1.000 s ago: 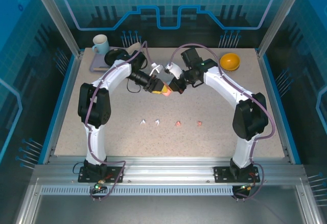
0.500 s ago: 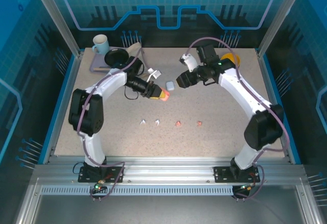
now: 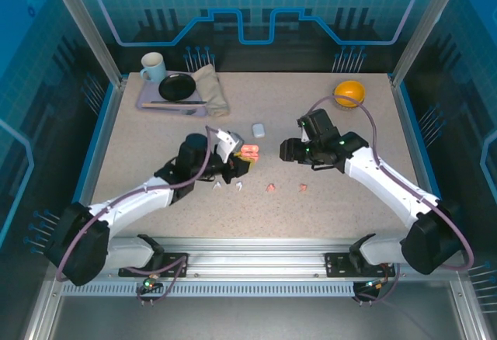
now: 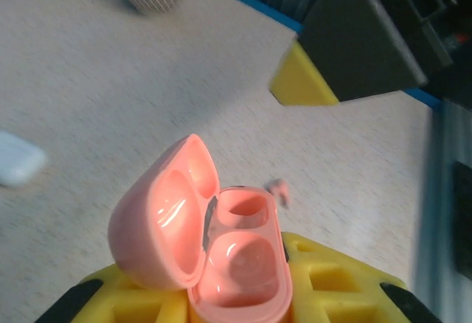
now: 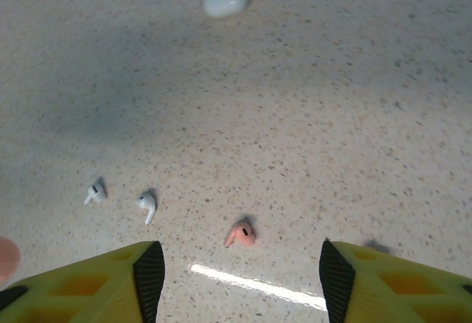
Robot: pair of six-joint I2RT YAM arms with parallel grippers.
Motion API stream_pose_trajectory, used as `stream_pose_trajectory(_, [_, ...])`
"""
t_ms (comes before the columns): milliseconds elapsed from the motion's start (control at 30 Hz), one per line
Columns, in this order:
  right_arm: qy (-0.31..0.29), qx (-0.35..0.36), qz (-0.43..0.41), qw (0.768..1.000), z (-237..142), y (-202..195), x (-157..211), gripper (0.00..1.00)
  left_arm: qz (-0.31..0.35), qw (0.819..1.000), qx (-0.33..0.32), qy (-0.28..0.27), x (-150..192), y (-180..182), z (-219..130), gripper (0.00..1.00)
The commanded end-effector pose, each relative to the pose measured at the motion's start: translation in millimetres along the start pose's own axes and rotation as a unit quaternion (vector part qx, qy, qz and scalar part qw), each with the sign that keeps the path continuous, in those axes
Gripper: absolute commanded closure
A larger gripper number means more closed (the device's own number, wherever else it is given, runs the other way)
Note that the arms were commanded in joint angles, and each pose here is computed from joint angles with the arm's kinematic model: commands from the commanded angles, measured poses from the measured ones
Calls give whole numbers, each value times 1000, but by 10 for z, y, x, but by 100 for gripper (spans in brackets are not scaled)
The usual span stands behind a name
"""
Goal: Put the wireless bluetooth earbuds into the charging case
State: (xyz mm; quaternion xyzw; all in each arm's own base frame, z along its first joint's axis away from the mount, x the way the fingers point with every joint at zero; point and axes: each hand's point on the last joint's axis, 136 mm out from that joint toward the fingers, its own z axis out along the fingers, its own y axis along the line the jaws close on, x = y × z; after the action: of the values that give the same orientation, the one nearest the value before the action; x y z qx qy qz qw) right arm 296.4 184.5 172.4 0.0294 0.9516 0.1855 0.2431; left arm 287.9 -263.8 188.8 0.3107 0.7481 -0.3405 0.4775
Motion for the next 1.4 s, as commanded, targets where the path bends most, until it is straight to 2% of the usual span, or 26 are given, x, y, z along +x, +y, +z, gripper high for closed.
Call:
stream_pose_trajectory(0, [-33,47,83,995,-79,-160,26,39,64,973,-107,-193,-641,167,-286,100])
stream_pose_trajectory(200, [-13,86,133,987,2,-237,221,39,80,961,-107,-243,-712,-27,-522,100])
stream_pose_trajectory(467, [38,139,96,985,355,-48,326,40,138,953,-96,-252,-702,-101,-567,100])
stream_pose_trajectory(800, [65,174,111,976,660,0,480,40,89,945,-143,-281,-784,438,-688,100])
stream_pose_trajectory(1133, [77,213,131,965,778,-15,647,39,83,948,-134,-275,-800,442,-668,100])
stream_pose_trajectory(1367, [105,255,185,943,940,1,874,36,82,950,-130,-270,-766,425,-664,100])
